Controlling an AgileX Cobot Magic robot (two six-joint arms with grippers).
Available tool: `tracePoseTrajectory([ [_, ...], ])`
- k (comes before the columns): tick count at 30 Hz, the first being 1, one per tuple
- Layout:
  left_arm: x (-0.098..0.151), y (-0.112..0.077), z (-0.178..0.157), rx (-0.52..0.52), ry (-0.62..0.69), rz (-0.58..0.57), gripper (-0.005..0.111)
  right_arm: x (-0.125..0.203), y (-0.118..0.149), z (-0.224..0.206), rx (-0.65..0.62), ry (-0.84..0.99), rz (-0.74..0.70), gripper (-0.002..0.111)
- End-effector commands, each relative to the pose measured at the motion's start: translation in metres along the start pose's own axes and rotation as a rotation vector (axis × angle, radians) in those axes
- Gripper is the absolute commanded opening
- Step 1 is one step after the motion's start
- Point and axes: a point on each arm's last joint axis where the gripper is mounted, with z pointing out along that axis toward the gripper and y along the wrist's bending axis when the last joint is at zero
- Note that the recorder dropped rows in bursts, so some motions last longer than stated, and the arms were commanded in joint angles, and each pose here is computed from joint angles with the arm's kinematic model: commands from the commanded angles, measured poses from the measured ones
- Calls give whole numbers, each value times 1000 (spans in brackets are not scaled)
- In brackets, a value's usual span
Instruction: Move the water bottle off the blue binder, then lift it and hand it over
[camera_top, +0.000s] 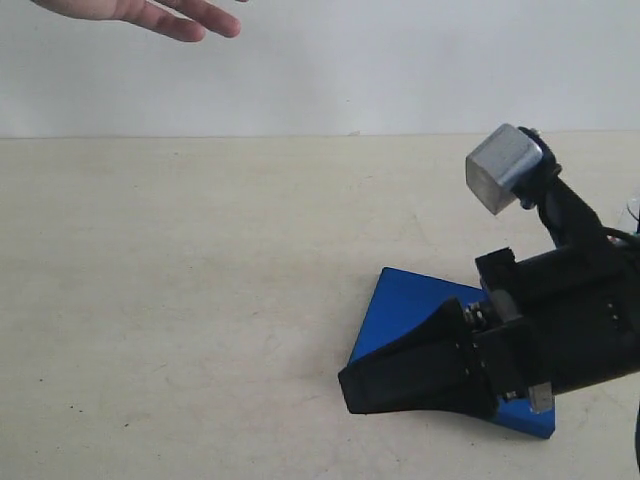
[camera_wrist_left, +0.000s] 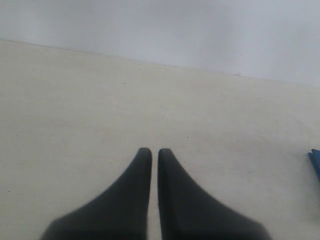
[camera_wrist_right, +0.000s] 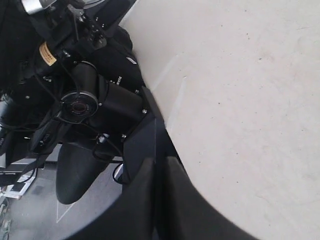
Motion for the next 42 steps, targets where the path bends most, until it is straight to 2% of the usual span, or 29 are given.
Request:
tracePoseTrajectory([
  [1, -4, -1, 0, 9, -42, -2, 5, 0, 0, 0, 5, -11, -11, 0],
  [3, -10, -4, -1, 48, -108, -103, 5, -1, -1, 0, 19, -16, -27, 0],
  [5, -15, -7, -2, 103, -152, -321, 5, -2, -4, 0, 51, -28, -65, 0],
  [7, -17, -8, -2, 136, -161, -484, 5, -3, -8, -1, 91, -43, -63, 0],
  [10, -17, -9, -2, 146, -152, -571, 5, -5, -12, -1, 130, -63, 6, 1],
  [13, -16, -9, -2, 155, -139, -647, 5, -6, -14, -2, 154, -74, 21, 10],
  [14, -18, -9, -3, 160, -159, -631, 5, -7, -16, -2, 178, -84, 23, 17],
  [16, -26, -9, -5, 178, -253, -526, 5, -11, -21, -4, 241, -118, 44, 29],
  [18, -40, -11, -10, 239, -400, -535, 5, -21, -26, -8, 319, -183, 102, 39],
  [19, -54, -14, -15, 259, -446, -504, 5, -28, -27, -11, 351, -213, 93, 40],
  [23, -95, -26, -6, 200, -331, -241, 5, -60, -26, -14, 375, -273, 38, 40],
  [24, -110, -33, 14, 188, -250, -149, 5, -71, -29, -10, 337, -251, 38, 40],
  [25, -115, -38, 26, 193, -209, -122, 5, -74, -33, -6, 324, -237, 47, 40],
  [26, -121, -46, 50, 199, -119, -67, 5, -78, -48, -2, 359, -232, 76, 40],
  [30, -111, -66, 94, 247, 70, 60, 5, -77, -81, 2, 520, -258, 129, 30],
  [33, -75, -90, 121, 321, 279, 132, 5, -75, -97, 4, 597, -231, 72, 4],
  [34, -65, -97, 126, 343, 327, 150, 5, -74, -99, 6, 582, -218, 86, -1],
  [38, -41, -109, 134, 369, 440, 188, 5, -67, -82, 17, 366, -130, 97, 0],
  [39, -40, -109, 134, 359, 451, 176, 5, -69, -77, 15, 360, -138, 85, 0],
  [42, -40, -108, 134, 351, 455, 166, 5, -79, -59, -2, 446, -232, -14, 0],
])
